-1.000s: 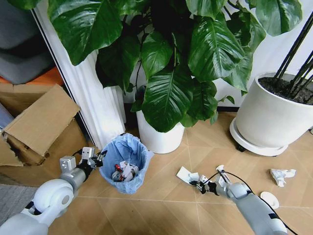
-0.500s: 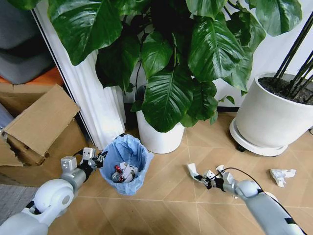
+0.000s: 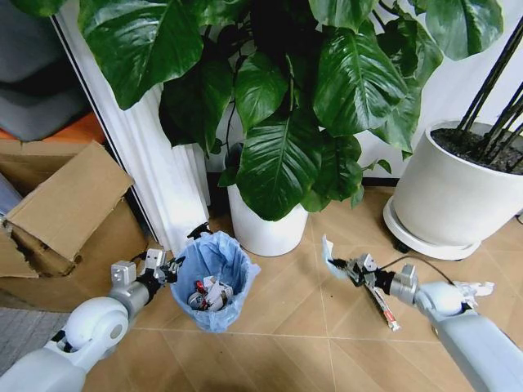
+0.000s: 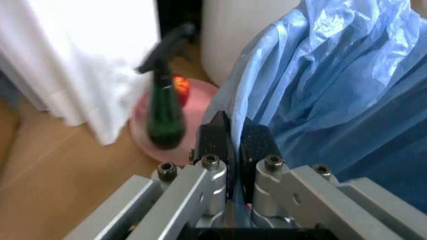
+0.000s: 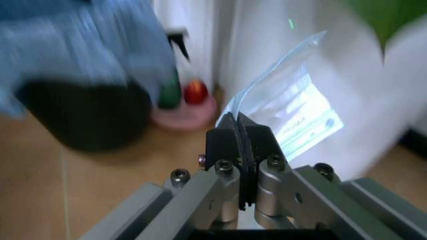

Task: Pick up the trash bin and place the garbage on the floor into it.

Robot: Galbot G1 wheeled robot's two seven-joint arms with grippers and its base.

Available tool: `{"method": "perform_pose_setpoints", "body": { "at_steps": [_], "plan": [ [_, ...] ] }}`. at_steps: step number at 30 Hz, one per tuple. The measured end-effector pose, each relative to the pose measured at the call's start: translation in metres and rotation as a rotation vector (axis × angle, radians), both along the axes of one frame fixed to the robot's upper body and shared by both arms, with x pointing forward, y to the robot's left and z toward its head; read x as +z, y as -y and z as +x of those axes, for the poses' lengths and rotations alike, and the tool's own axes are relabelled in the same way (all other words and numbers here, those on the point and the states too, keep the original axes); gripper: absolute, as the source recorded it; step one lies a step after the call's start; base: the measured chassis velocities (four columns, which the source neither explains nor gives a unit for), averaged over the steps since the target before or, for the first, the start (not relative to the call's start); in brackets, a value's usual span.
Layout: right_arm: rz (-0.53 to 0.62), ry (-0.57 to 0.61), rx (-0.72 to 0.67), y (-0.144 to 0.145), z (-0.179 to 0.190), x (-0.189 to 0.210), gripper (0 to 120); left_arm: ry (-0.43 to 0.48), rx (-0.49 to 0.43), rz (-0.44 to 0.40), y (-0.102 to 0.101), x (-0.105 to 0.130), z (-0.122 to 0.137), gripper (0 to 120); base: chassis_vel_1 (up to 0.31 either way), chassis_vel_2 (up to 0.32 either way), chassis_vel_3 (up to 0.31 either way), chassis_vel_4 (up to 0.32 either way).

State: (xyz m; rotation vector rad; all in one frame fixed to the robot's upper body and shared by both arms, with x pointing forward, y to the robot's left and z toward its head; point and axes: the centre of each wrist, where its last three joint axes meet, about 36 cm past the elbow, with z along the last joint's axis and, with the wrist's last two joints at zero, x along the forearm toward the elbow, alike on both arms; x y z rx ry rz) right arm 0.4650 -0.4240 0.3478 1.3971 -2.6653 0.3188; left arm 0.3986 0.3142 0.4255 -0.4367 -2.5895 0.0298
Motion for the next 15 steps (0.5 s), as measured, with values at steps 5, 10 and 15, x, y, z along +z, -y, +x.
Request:
{"method": "perform_pose_setpoints", "body": {
  "at_steps": [5,10,15],
  "plan": [
    [0.068,0.051,0.124,-0.01,0.006,0.025,0,-0.021,-0.056,-0.021,0.021,-0.009,0.012,0,0.0,0.0,0.0,0.0],
    [0.139,0.08,0.235,-0.026,0.009,0.043,0,-0.041,-0.095,-0.045,0.039,-0.016,0.021,0,0.0,0.0,0.0,0.0],
    [0.188,0.093,0.303,-0.047,0.007,0.059,0,-0.051,-0.125,-0.064,0.051,-0.019,0.025,0,0.0,0.0,0.0,0.0]
  ]
}}
